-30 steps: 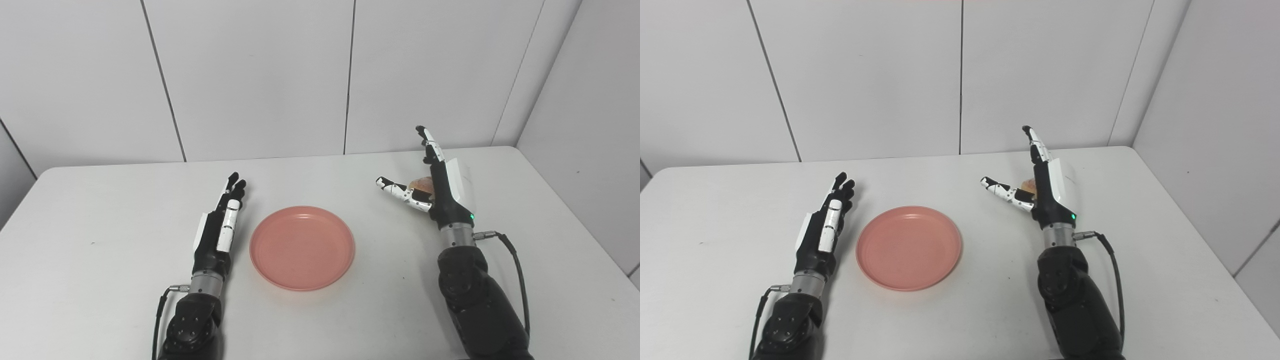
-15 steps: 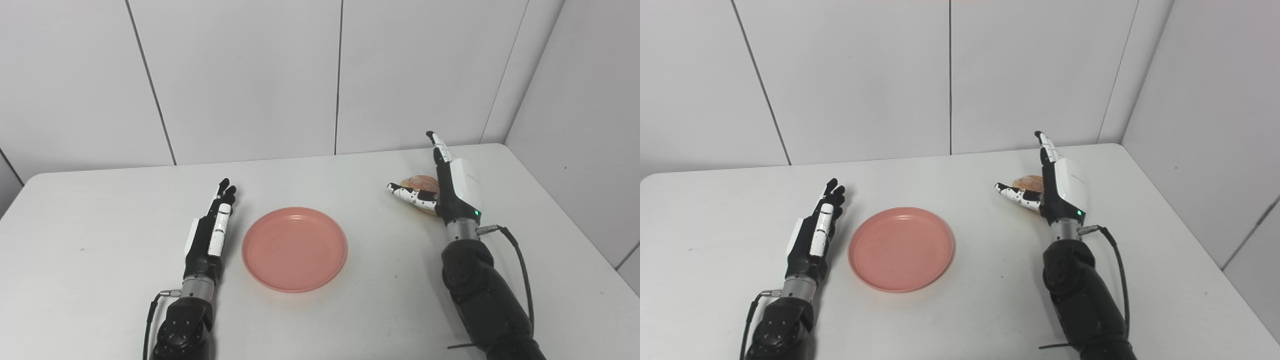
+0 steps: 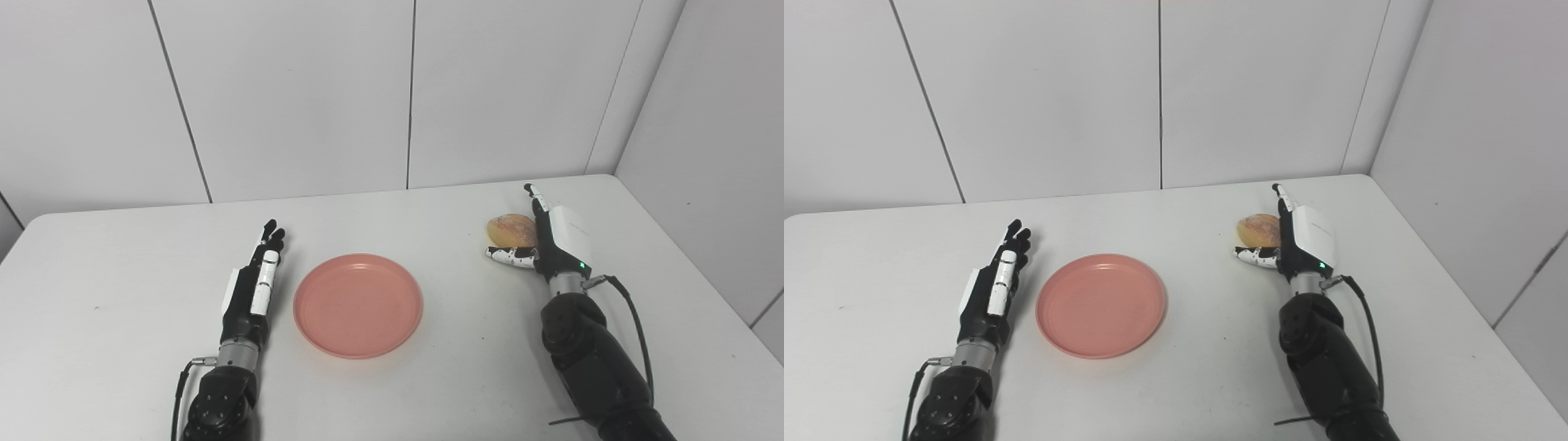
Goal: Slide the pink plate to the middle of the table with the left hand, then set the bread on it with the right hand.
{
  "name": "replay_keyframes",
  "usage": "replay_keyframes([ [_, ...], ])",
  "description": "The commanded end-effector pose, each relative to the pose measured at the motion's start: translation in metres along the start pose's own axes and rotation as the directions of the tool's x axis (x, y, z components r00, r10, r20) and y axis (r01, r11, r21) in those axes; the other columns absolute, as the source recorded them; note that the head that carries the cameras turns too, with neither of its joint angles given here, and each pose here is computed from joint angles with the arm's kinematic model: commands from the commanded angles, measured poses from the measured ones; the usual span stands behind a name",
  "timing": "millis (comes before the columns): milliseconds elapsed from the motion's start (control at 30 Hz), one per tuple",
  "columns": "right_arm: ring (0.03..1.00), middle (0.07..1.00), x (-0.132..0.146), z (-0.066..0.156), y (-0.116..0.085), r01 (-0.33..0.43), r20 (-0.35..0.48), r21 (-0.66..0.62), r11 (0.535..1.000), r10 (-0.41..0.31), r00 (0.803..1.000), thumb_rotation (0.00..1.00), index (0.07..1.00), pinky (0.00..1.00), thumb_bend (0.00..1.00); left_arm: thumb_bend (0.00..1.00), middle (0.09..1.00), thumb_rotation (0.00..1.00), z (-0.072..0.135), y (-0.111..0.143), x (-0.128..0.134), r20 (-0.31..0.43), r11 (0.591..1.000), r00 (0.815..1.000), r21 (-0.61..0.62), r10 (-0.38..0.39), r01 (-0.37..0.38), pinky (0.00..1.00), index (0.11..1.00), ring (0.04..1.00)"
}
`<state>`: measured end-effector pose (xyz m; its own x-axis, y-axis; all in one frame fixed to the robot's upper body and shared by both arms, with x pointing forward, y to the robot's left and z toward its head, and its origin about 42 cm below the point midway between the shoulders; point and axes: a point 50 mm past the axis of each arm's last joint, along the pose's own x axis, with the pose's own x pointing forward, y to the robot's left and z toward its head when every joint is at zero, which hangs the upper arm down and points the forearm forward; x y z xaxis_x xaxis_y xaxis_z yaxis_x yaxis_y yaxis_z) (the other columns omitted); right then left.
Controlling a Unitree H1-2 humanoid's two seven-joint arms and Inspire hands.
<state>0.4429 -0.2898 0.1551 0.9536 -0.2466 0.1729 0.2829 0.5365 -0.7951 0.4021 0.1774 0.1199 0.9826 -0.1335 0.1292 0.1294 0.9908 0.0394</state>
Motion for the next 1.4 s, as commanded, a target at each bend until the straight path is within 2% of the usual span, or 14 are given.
replay_keyframes([
  [0, 0.81, 0.869, 0.021, 0.017, -0.021, 0.053, 0.04, -0.004, 0.999, -0.053, 0.998, 0.16, 0.873, 0.7, 0.64, 0.49, 0.961, 1.0, -0.006, 0.006, -0.006, -0.01, 1.0, 1.0, 0.0, 0.003, -0.003, 0.99, 0.958, 0.978],
  [233, 0.742, 0.809, 0.019, 0.013, -0.015, 0.012, 0.022, 0.011, 1.0, -0.013, 1.0, 0.08, 0.812, 0.62, 0.53, 0.47, 0.966, 1.0, -0.006, 0.008, -0.005, -0.007, 1.0, 1.0, -0.014, 0.004, -0.004, 0.99, 0.961, 0.981],
  [267, 0.633, 0.739, 0.019, 0.013, -0.014, 0.02, 0.02, 0.03, 0.999, -0.021, 1.0, 0.04, 0.79, 0.51, 0.51, 0.47, 0.965, 1.0, -0.006, 0.008, -0.005, -0.007, 1.0, 1.0, -0.012, 0.004, -0.004, 0.99, 0.96, 0.98],
  [300, 0.61, 0.725, 0.018, 0.012, -0.014, 0.027, 0.016, 0.049, 0.998, -0.028, 0.999, 0.03, 0.785, 0.48, 0.5, 0.47, 0.965, 1.0, -0.006, 0.008, -0.005, -0.009, 1.0, 1.0, -0.01, 0.003, -0.003, 0.99, 0.96, 0.98],
  [333, 0.517, 0.65, 0.017, 0.012, -0.013, 0.034, 0.014, 0.069, 0.997, -0.035, 0.999, 0.02, 0.773, 0.4, 0.47, 0.48, 0.965, 1.0, -0.006, 0.008, -0.005, -0.011, 1.0, 1.0, -0.007, 0.004, -0.004, 0.99, 0.96, 0.98],
  [367, 0.39, 0.535, 0.017, 0.012, -0.012, 0.04, 0.013, 0.081, 0.996, -0.041, 0.999, 0.01, 0.758, 0.29, 0.45, 0.48, 0.962, 1.0, -0.005, 0.008, -0.005, -0.012, 1.0, 1.0, -0.005, 0.007, -0.007, 0.99, 0.957, 0.978],
  [433, 0.31, 0.458, 0.016, 0.011, -0.012, 0.051, 0.02, 0.088, 0.995, -0.053, 0.998, 0.0, 0.734, 0.22, 0.43, 0.49, 0.957, 1.0, -0.005, 0.008, -0.005, -0.013, 1.0, 1.0, -0.006, 0.01, -0.011, 0.98, 0.951, 0.973],
  [567, 0.412, 0.542, 0.016, 0.011, -0.012, 0.061, 0.025, 0.088, 0.994, -0.064, 0.998, 0.0, 0.688, 0.29, 0.42, 0.49, 0.955, 1.0, -0.005, 0.008, -0.005, -0.013, 1.0, 1.0, -0.008, 0.01, -0.01, 0.98, 0.949, 0.971],
  [633, 0.433, 0.553, 0.016, 0.011, -0.013, 0.063, 0.025, 0.088, 0.994, -0.065, 0.998, 0.0, 0.678, 0.32, 0.42, 0.49, 0.954, 1.0, -0.006, 0.008, -0.004, -0.011, 1.0, 1.0, -0.01, 0.01, -0.01, 0.98, 0.949, 0.971],
  [833, 0.451, 0.551, 0.015, 0.01, -0.013, 0.062, 0.024, 0.084, 0.995, -0.064, 0.998, 0.0, 0.647, 0.34, 0.44, 0.47, 0.96, 1.0, -0.006, 0.007, -0.004, -0.011, 1.0, 1.0, -0.008, 0.005, -0.005, 0.98, 0.958, 0.973],
  [1033, 0.433, 0.54, 0.015, 0.01, -0.015, 0.062, 0.026, 0.088, 0.994, -0.065, 0.998, 0.0, 0.643, 0.32, 0.46, 0.47, 0.959, 1.0, -0.004, 0.003, -0.005, -0.015, 1.0, 1.0, -0.006, 0.011, -0.011, 0.99, 0.957, 0.973],
  [1200, 0.474, 0.562, 0.011, 0.015, -0.016, 0.058, 0.07, 0.137, 0.989, -0.068, 0.995, 0.0, 0.639, 0.37, 0.46, 0.49, 0.965, 1.0, -0.003, -0.002, -0.005, -0.014, 1.0, 1.0, -0.01, 0.006, -0.006, 0.98, 0.958, 0.975],
  [1333, 0.493, 0.561, 0.005, 0.033, -0.013, 0.025, 0.128, 0.212, 0.977, -0.053, 0.99, 0.0, 0.626, 0.41, 0.45, 0.48, 0.969, 1.0, -0.003, -0.008, -0.006, -0.019, 1.0, 1.0, -0.002, -0.005, 0.005, 1.0, 0.963, 0.981],
  [1367, 0.5, 0.56, 0.002, 0.038, -0.013, 0.009, 0.147, 0.237, 0.972, -0.045, 0.988, 0.04, 0.577, 0.42, 0.47, 0.48, 0.97, 1.0, -0.003, -0.009, -0.006, -0.018, 1.0, 1.0, 0.001, -0.009, 0.009, 1.0, 0.967, 0.983],
])
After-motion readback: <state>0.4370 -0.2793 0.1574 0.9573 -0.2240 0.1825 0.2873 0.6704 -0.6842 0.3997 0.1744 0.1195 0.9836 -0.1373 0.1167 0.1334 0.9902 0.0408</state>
